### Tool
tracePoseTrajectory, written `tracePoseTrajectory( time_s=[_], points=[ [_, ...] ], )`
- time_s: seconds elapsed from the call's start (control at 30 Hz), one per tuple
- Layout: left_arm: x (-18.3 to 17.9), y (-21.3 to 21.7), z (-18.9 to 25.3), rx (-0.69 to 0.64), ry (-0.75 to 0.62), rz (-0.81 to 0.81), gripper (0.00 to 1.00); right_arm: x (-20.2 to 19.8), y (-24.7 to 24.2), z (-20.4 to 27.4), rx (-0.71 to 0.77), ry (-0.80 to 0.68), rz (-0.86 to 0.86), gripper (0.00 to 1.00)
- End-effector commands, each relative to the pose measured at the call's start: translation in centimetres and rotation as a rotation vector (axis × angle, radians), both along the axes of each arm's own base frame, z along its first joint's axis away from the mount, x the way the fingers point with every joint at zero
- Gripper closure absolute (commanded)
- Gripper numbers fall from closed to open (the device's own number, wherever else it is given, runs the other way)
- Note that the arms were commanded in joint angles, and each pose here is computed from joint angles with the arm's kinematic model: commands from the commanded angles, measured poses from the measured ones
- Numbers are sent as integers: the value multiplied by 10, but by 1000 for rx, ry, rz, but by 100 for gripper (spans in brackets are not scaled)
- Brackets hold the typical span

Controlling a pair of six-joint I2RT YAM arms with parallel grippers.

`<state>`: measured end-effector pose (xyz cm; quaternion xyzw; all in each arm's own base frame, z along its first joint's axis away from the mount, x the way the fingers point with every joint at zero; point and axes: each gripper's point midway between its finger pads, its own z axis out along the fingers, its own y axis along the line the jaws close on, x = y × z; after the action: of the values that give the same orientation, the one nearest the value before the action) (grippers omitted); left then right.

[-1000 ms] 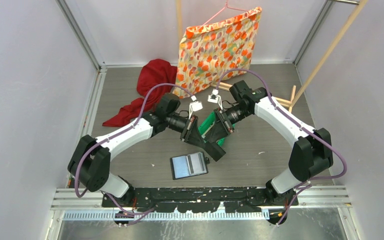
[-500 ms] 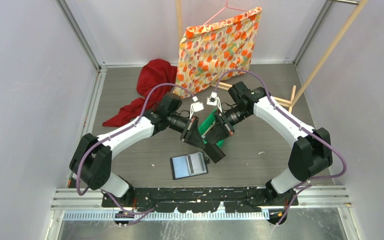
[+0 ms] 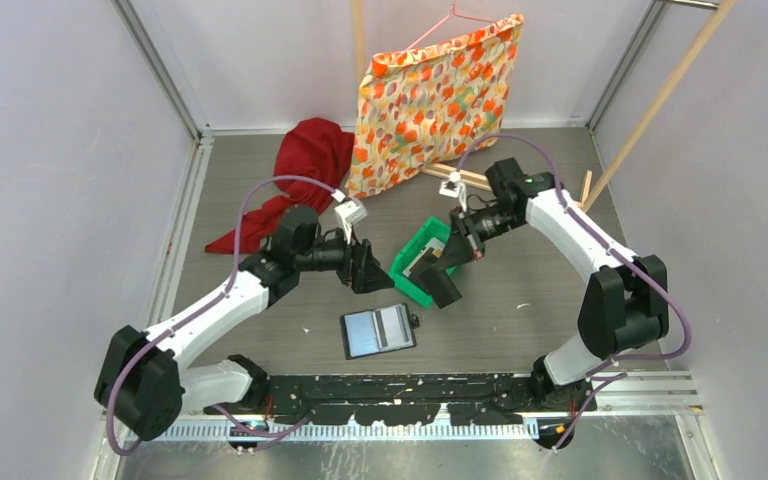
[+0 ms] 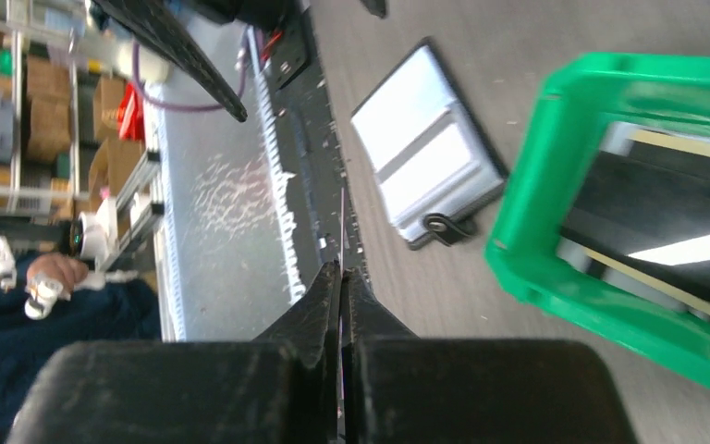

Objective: Put the credit cards into the card holder
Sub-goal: Move the storage box to the center of the board.

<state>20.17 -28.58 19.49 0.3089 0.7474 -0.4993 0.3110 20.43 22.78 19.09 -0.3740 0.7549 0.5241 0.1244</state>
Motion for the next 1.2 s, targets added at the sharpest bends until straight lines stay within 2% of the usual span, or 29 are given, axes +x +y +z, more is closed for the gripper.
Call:
tracePoseTrajectory(
  time_s=[0.0, 0.13, 0.23, 0.33, 0.43, 0.57, 0.77, 0.8, 1.0, 1.17],
  points=[
    [50, 22, -20, 81, -168, 306, 13, 33, -28, 14, 51, -69, -138, 99],
    [73, 28, -35, 217, -274, 401, 11, 47, -51, 16, 64, -77, -228, 99],
    [82, 18, -54, 295, -296, 363, 18, 48, -60, 12, 58, -106, -269, 99],
    [92, 13, -77, 367, -317, 334, 19, 47, -65, 4, 34, -115, -291, 99],
    [100, 0, -87, 357, -318, 304, 18, 49, -69, 0, 21, -118, -298, 99],
    [112, -22, -99, 334, -270, 294, 24, 51, -74, -4, -5, -116, -301, 99],
    [133, -39, -115, 354, -262, 361, 52, 49, -84, -5, -24, -155, -334, 99],
    [136, -39, -117, 359, -255, 384, 59, 49, -87, -5, -25, -160, -346, 99],
    [167, -39, -116, 363, -249, 575, 83, 51, -101, -9, -33, -171, -389, 99],
    [198, -36, -111, 352, -233, 772, 91, 51, -105, -14, -38, -180, -398, 99]
  ],
)
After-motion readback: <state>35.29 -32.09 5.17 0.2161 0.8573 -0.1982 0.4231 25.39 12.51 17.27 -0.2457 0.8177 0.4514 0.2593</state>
